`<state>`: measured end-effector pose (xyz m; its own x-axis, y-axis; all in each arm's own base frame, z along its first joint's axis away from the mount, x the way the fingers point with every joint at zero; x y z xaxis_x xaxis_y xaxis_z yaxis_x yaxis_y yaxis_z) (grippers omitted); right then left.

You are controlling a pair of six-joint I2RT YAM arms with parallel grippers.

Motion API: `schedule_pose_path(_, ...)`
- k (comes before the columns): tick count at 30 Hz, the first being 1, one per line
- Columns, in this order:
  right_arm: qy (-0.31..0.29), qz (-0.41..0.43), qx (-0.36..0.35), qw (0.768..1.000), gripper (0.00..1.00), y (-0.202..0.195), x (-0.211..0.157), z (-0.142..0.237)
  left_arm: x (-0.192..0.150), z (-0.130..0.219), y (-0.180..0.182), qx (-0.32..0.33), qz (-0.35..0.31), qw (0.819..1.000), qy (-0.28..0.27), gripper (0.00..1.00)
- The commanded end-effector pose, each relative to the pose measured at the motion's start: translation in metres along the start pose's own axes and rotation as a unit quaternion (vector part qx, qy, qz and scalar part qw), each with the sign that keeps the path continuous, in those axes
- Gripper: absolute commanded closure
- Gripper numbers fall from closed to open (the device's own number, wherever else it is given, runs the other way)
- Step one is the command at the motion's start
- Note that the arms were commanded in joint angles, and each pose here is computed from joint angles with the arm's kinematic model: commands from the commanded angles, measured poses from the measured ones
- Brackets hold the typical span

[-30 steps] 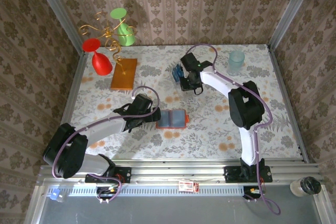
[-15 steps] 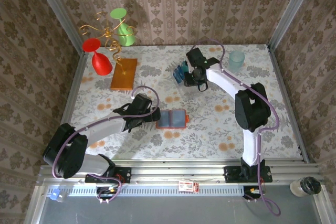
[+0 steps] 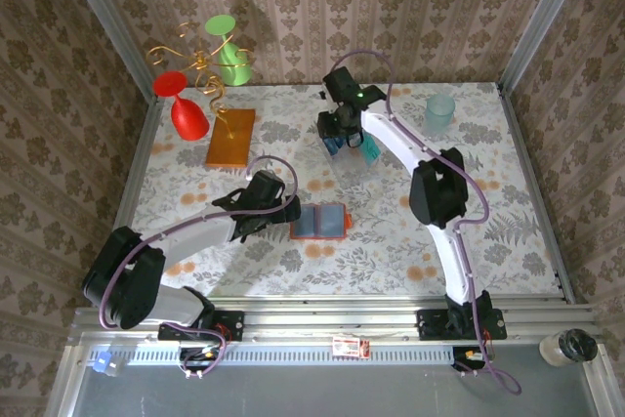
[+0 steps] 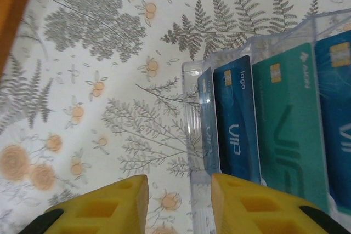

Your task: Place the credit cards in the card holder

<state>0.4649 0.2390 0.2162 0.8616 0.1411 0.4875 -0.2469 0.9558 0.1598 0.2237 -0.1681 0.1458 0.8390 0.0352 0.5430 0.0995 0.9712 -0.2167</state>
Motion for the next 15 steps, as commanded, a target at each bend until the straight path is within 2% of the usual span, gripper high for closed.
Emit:
schedule_pose_path(1, 0.032, 0.021, -0.038, 0.999, 0.64, 0.000, -0.003, -0.005, 0.002, 0.002, 0.002, 0.009, -0.005, 1.000, 0.005, 0.00)
schedule_pose_path(15, 0.051, 0.035, -0.082, 0.995, 0.69, -0.003, -0.002, -0.037, -0.002, 0.003, 0.005, 0.010, -0.002, 1.000, 0.004, 0.00)
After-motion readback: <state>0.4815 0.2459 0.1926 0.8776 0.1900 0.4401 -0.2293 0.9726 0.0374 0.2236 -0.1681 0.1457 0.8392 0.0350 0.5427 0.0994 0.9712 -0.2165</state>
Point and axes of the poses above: each hand's point on the last joint's axis, 136 mm out from that joint toward the fingers, its own z axis back along the fingers, its own y axis along the line the jaws close on, x = y × z, the point moved 10 cm from there along z, back along the fingers, and after that the axes turned 2 degrees about -z, right-handed, at the moved point
